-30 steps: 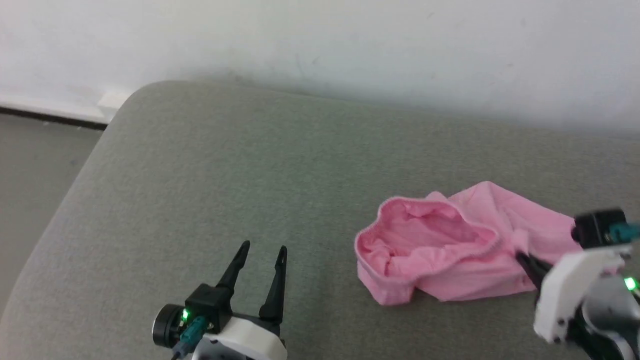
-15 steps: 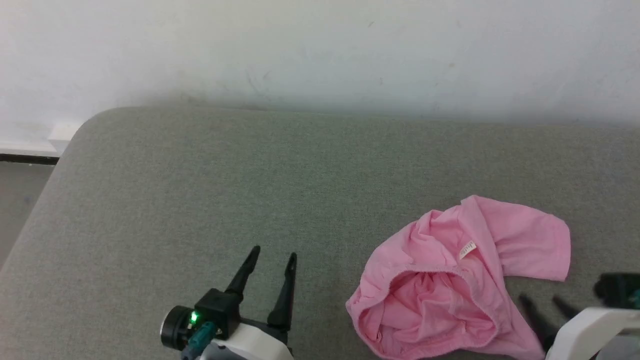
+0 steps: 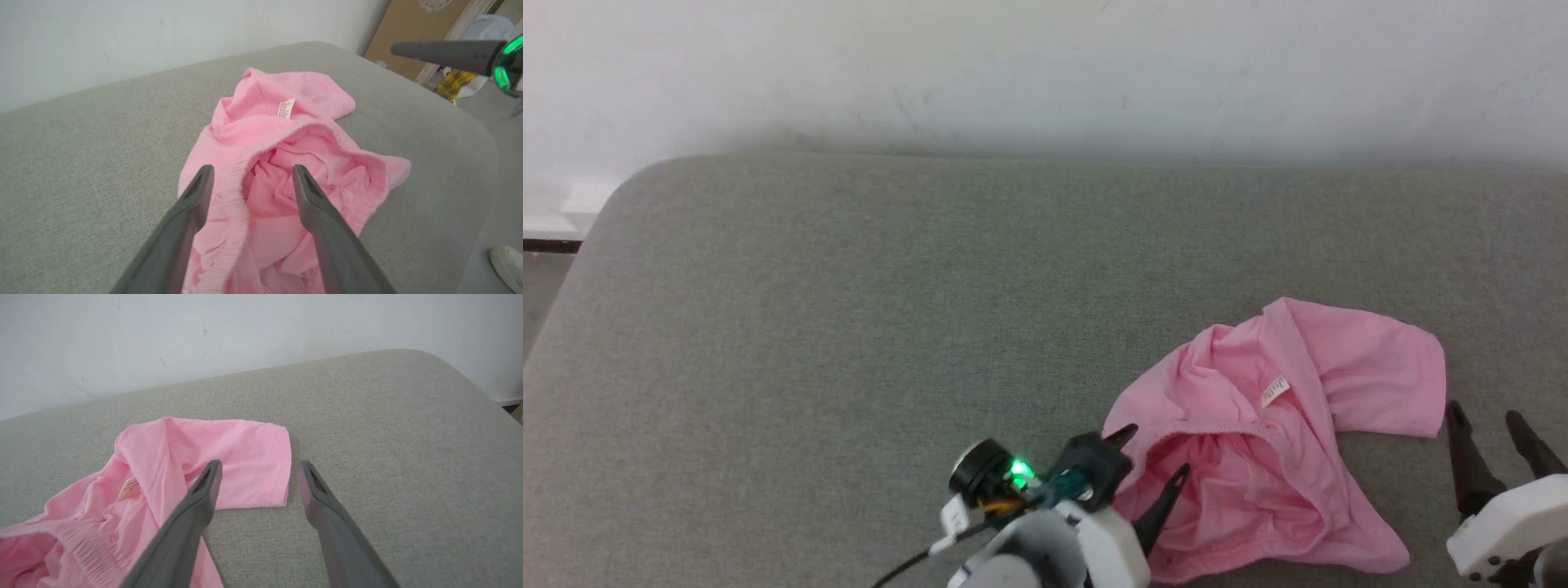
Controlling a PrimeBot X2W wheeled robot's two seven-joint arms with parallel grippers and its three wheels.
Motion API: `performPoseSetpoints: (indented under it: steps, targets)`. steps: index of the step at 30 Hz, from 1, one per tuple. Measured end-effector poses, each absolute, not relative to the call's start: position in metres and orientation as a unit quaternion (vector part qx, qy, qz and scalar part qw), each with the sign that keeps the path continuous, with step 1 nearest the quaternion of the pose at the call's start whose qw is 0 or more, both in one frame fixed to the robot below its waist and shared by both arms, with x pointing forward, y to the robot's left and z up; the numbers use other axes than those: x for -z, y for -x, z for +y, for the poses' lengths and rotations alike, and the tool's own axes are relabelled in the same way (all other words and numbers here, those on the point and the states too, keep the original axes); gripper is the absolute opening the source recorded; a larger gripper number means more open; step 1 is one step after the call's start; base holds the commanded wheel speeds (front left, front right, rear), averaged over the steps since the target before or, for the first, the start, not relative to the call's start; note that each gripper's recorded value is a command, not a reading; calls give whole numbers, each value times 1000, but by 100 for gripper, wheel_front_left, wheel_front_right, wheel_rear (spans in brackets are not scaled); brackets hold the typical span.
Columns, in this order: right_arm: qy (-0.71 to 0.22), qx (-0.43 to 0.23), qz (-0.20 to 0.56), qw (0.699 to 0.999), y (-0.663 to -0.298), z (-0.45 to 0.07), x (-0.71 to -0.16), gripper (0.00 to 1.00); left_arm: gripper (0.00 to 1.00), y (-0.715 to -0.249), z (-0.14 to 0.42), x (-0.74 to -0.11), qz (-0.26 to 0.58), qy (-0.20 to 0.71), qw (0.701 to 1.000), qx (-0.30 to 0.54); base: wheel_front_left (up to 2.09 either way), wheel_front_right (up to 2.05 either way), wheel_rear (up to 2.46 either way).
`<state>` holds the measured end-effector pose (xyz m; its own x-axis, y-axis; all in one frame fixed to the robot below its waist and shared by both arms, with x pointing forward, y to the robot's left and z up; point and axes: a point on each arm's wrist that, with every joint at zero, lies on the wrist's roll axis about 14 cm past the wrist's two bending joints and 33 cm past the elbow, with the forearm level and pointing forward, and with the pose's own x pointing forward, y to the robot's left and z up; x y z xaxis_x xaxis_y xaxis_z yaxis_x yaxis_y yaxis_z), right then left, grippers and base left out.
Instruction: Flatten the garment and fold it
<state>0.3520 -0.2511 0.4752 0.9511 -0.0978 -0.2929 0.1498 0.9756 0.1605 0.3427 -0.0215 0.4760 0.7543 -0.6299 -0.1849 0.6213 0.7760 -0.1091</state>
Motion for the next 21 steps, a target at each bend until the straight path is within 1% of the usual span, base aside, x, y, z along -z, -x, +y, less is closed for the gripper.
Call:
performPoseSetpoints:
  steps: [3, 8, 14, 15, 16, 17, 19, 21]
  targets:
    - [-95, 62, 149, 982, -356, -249, -469, 100, 100, -352, -32, -461, 144, -43, 921, 358, 0, 0, 0]
    - [-102, 66, 155, 980, -361, -249, -462, 100, 100, -367, -48, -451, 164, -87, 900, 394, 0, 0, 0]
    - [-104, 80, 168, 977, -360, -256, -450, 100, 100, -374, -69, -448, 162, -84, 884, 431, 0, 0, 0]
    - [-105, 83, 173, 976, -360, -257, -447, 100, 90, -374, -74, -447, 164, -74, 880, 439, 0, 0, 0]
    - [-105, 83, 173, 976, -360, -257, -447, 100, 23, -374, -74, -447, 164, -74, 880, 439, 0, 0, 0]
    - [-108, 86, 176, 975, -359, -258, -443, 100, 0, -376, -76, -446, 164, -60, 880, 442, 0, 0, 0]
    - [-108, 86, 177, 974, -359, -258, -442, 100, 0, -381, -75, -450, 155, -47, 884, 438, 0, 0, 0]
    - [-108, 84, 177, 975, -360, -256, -442, 100, 0, -389, -71, -459, 139, -20, 895, 423, 0, 0, 0]
